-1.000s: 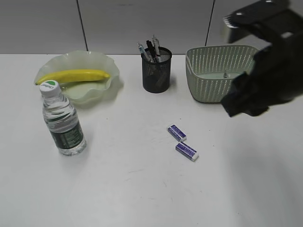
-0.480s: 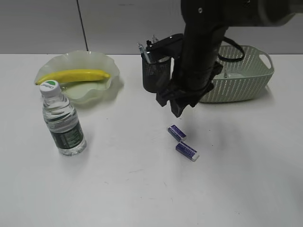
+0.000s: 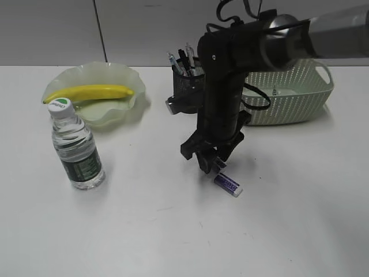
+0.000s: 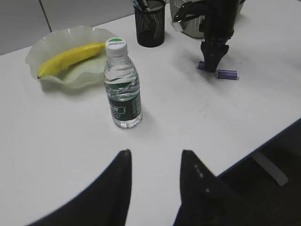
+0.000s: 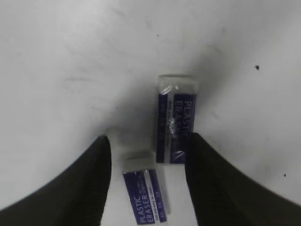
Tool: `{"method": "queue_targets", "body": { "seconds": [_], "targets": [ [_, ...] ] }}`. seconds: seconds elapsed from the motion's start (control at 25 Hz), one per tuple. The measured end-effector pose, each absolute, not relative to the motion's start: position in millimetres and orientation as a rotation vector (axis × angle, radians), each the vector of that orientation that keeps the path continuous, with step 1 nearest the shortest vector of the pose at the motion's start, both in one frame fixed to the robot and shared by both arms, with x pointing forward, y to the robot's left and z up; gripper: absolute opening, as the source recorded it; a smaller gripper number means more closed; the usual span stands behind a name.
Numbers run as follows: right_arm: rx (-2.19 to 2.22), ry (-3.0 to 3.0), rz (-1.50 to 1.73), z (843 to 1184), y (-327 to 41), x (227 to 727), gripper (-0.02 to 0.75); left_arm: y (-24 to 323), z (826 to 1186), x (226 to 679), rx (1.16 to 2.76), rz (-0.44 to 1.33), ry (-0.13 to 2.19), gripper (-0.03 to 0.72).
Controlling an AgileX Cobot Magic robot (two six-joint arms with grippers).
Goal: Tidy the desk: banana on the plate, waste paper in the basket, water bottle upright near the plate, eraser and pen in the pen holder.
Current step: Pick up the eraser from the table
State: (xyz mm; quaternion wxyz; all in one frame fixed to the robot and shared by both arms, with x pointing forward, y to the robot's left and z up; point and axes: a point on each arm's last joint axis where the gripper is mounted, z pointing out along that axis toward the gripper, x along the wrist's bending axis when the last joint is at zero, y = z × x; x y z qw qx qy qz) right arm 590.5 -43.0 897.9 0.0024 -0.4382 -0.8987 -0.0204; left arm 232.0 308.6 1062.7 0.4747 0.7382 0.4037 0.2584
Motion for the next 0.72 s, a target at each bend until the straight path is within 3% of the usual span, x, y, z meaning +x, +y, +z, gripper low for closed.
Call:
{"method": "queue_targets", "body": {
  "seconds": [0.72],
  "targets": [
    [-1.379, -2.878, -0.083, 878.4, -42.1, 599.4, 0.413, 308.6, 1062.8, 232.1, 1.805, 0.633, 0.988, 0.262]
  ]
}}
